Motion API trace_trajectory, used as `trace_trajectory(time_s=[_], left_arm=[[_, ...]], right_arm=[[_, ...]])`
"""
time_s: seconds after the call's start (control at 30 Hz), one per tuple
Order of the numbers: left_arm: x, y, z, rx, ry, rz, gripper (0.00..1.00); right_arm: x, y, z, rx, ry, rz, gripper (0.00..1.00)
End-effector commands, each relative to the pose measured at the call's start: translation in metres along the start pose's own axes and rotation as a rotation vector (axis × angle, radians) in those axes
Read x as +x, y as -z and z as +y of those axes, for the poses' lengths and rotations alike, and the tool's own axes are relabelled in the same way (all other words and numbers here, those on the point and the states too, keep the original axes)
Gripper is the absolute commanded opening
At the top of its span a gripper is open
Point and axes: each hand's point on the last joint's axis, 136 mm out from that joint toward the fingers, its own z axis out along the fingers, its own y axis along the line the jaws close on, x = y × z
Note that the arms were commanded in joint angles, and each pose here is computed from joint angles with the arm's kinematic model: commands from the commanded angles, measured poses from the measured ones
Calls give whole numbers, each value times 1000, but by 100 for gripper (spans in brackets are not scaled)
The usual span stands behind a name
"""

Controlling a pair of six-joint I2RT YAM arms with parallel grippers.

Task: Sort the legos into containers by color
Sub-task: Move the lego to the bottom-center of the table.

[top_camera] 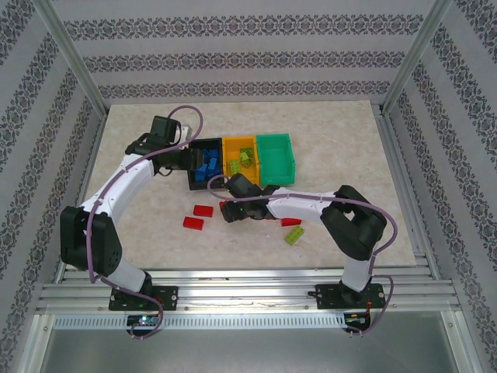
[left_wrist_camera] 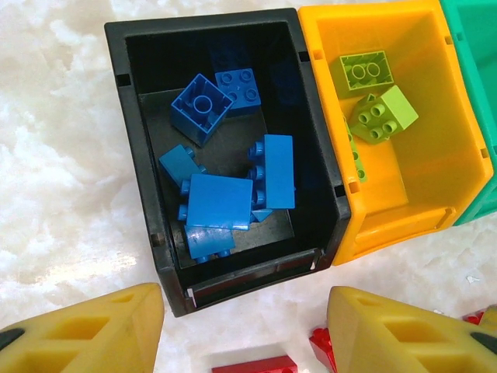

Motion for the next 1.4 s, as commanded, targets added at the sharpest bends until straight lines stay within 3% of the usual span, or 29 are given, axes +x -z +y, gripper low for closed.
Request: trace_trajectory(time_s=[0.0,0.4,0.77,1.17,1.37], left_arm=[[-7,8,-8,23,0,-22,58],[-5,8,-7,17,0,-18,58],[-3,3,-9,33,6,-3,58],[-4,3,-6,19,0,-4,58],[-5,4,-7,25,2,-8,58]], right_arm=[[11,-5,-17,49,-23,29,55],[22,2,-30,20,-85,50,48],[44,29,-59,55,-135,24,52],[56,7,1,-57,-51,123,55],[61,3,0,-40,-51,143,57]])
